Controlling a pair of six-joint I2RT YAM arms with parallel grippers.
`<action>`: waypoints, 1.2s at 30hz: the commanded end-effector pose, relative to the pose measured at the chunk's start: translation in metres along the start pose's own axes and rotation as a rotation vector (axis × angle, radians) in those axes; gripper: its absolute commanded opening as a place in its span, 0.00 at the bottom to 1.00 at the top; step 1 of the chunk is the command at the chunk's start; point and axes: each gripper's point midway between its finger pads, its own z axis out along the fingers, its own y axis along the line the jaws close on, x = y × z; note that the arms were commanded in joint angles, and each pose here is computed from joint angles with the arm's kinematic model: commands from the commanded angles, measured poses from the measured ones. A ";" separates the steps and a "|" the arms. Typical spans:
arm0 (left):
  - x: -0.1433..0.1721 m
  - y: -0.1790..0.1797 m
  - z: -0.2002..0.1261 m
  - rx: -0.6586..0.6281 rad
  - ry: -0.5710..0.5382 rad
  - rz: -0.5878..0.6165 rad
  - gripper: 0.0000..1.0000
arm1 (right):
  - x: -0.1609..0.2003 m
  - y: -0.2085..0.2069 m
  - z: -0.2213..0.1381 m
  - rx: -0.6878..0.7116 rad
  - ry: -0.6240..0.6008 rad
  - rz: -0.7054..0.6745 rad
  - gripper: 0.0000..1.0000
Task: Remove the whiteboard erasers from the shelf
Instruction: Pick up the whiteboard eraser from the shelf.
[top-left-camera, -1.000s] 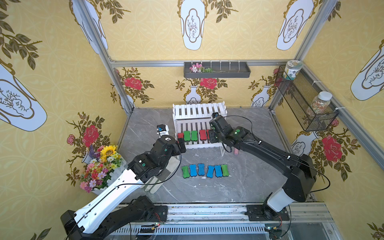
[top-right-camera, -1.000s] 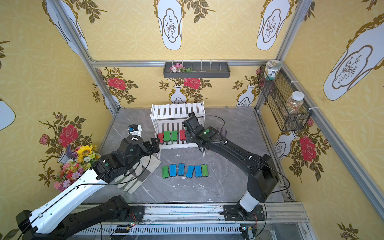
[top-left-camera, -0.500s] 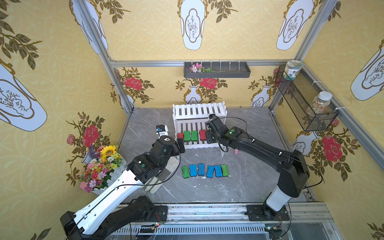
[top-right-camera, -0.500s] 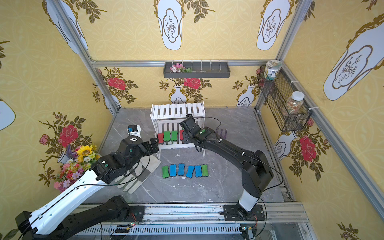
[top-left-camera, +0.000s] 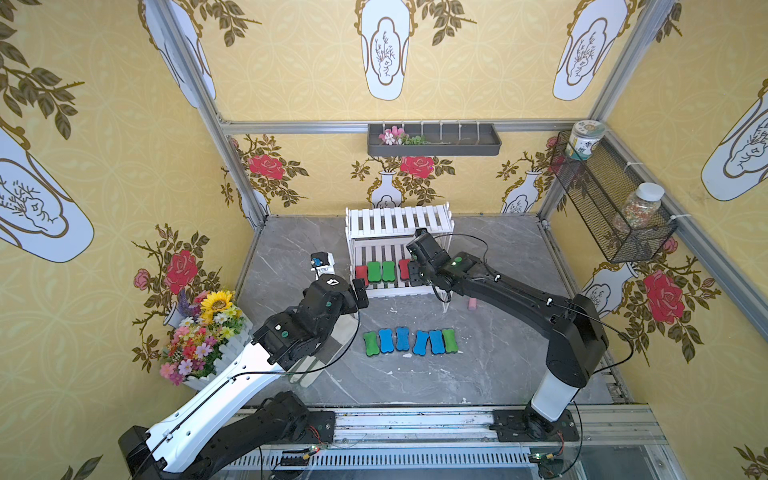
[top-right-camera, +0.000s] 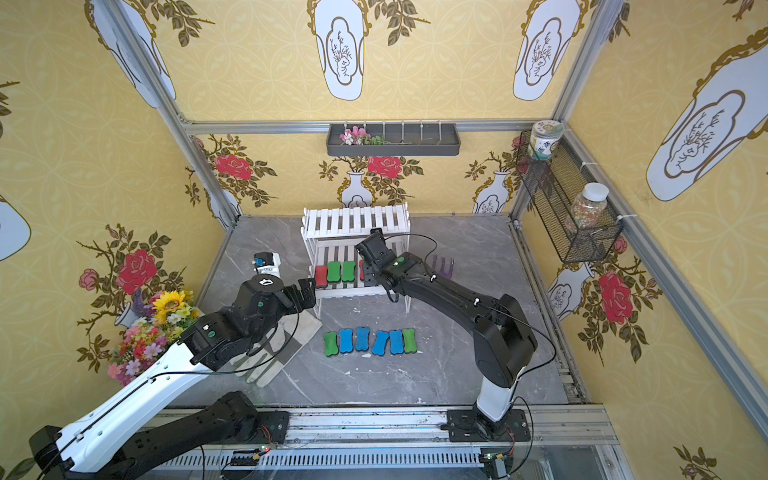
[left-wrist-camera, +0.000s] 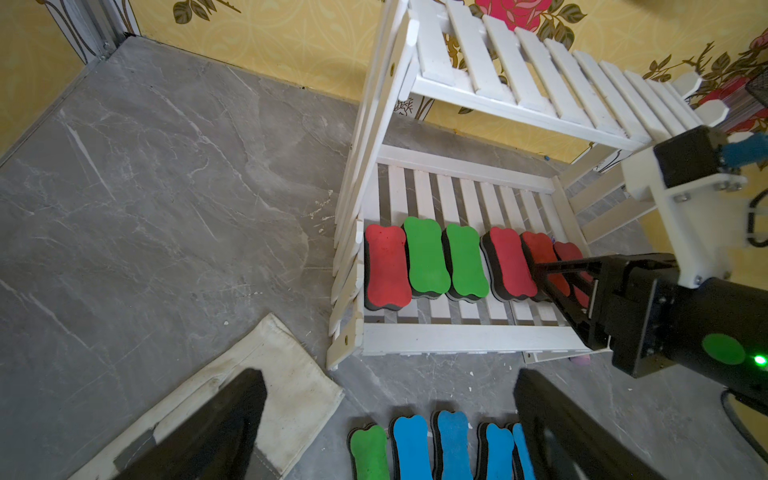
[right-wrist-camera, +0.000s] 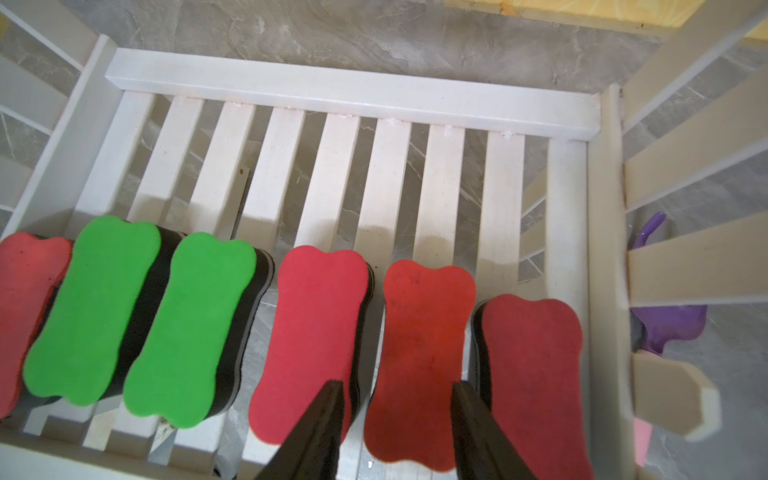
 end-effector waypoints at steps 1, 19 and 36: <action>-0.002 -0.001 0.000 0.008 -0.014 0.003 0.99 | -0.009 -0.002 0.000 0.012 -0.036 0.030 0.47; -0.009 0.005 -0.007 0.005 -0.059 -0.025 0.99 | -0.015 -0.007 -0.006 0.052 -0.095 0.053 0.45; -0.006 0.004 -0.003 0.000 -0.048 -0.015 0.99 | -0.007 -0.003 0.006 0.036 -0.075 0.065 0.45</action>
